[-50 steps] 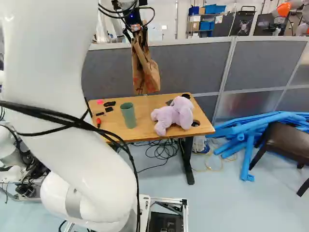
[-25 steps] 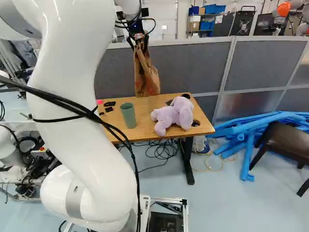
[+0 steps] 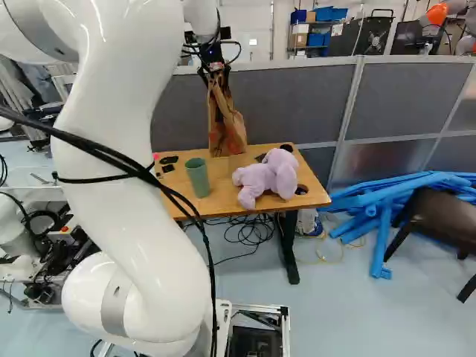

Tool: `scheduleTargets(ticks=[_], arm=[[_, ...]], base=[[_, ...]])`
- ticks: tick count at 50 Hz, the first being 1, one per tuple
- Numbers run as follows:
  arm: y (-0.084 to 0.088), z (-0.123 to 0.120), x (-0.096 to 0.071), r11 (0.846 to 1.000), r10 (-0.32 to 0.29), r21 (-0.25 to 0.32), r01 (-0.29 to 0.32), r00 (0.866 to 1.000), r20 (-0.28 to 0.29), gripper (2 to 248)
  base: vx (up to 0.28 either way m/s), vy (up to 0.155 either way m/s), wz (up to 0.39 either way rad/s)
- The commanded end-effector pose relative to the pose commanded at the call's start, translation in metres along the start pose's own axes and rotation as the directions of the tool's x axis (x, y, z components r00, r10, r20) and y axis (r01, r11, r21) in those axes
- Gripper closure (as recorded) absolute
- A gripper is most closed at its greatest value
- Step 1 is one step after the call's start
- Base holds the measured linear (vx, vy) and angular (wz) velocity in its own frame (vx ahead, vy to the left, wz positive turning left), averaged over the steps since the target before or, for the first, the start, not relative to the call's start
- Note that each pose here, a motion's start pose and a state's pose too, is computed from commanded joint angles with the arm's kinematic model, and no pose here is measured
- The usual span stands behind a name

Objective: Pick up the bag on the ground and place it on the table

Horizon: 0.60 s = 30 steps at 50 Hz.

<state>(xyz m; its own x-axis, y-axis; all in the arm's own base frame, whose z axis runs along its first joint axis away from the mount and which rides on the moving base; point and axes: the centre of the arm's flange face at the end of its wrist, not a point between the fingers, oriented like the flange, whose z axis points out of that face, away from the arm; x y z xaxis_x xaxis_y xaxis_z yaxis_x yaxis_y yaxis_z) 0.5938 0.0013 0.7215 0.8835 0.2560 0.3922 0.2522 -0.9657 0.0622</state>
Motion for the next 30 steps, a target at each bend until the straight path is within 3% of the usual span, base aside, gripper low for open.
scheduleTargets(ticks=[30], arm=[[0.002, 0.052, 0.012, 1.000, -0.003, 0.019, 0.002, 0.998, 0.061, 229]], base=[[0.000, 0.000, 0.000]])
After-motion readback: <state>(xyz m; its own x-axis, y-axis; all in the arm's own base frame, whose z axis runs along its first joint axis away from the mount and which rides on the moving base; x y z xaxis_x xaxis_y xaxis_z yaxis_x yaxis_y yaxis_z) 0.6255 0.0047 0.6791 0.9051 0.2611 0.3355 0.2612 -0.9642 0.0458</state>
